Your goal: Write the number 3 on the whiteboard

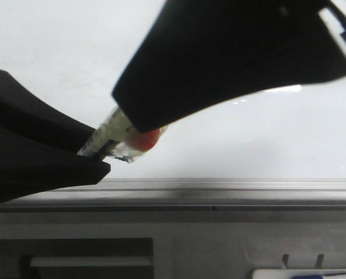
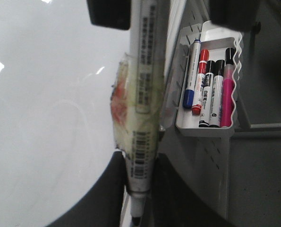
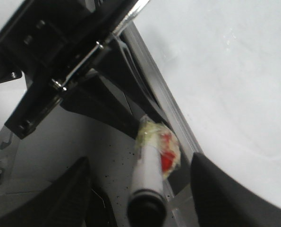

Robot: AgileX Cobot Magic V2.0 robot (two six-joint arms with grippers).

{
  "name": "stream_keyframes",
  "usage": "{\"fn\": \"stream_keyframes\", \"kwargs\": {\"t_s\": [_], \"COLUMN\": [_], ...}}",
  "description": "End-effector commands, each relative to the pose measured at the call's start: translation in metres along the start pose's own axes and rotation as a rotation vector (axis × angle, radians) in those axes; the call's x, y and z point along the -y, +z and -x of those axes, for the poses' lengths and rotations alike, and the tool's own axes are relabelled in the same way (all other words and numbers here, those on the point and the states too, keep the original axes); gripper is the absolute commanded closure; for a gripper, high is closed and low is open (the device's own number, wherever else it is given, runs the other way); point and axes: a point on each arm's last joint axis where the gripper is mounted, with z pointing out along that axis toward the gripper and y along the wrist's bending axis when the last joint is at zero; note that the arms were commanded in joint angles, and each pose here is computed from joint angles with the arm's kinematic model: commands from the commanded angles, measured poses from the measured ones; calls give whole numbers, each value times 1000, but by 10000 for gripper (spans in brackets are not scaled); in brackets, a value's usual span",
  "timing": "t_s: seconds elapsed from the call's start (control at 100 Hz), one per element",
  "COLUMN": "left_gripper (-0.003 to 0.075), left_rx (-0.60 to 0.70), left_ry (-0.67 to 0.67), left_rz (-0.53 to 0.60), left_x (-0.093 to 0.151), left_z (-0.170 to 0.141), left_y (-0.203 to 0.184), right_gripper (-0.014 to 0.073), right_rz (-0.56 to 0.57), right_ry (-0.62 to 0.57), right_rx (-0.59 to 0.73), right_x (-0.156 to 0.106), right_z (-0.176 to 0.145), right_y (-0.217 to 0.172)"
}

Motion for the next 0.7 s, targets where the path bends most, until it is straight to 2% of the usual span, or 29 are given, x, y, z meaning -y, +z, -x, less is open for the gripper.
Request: {"fn": "stream_keyframes", "kwargs": {"t_s": [0.0, 0.18, 0.31, 0.38, 0.45, 0.59, 0.69], "left_gripper": [741, 741, 741, 741, 741, 741, 740], "left_rx": [103, 95, 95, 95, 95, 95, 95], "left_ry": [-6, -7, -7, -7, -7, -7, -7], "left_rz": [34, 29, 29, 29, 29, 29, 29], "left_x": [-7, -7, -7, -7, -7, -7, -7], "left_z": [17, 16, 16, 16, 16, 16, 16], "left_y": [-2, 0, 0, 0, 0, 0, 0], "right_gripper": [188, 202, 260, 320, 417, 666, 656], "right_rz": [-26, -15, -15, -16, -16, -16, -16], "right_ry": [-28, -37, -37, -40, -40, -40, -40], "right_rx": [104, 83, 84, 83, 81, 81, 81], "right_x": [1, 0, 0, 0, 0, 0, 0], "right_z": [20, 21, 21, 21, 21, 21, 21], "right_y": [-3, 6, 6, 6, 6, 6, 6]}}
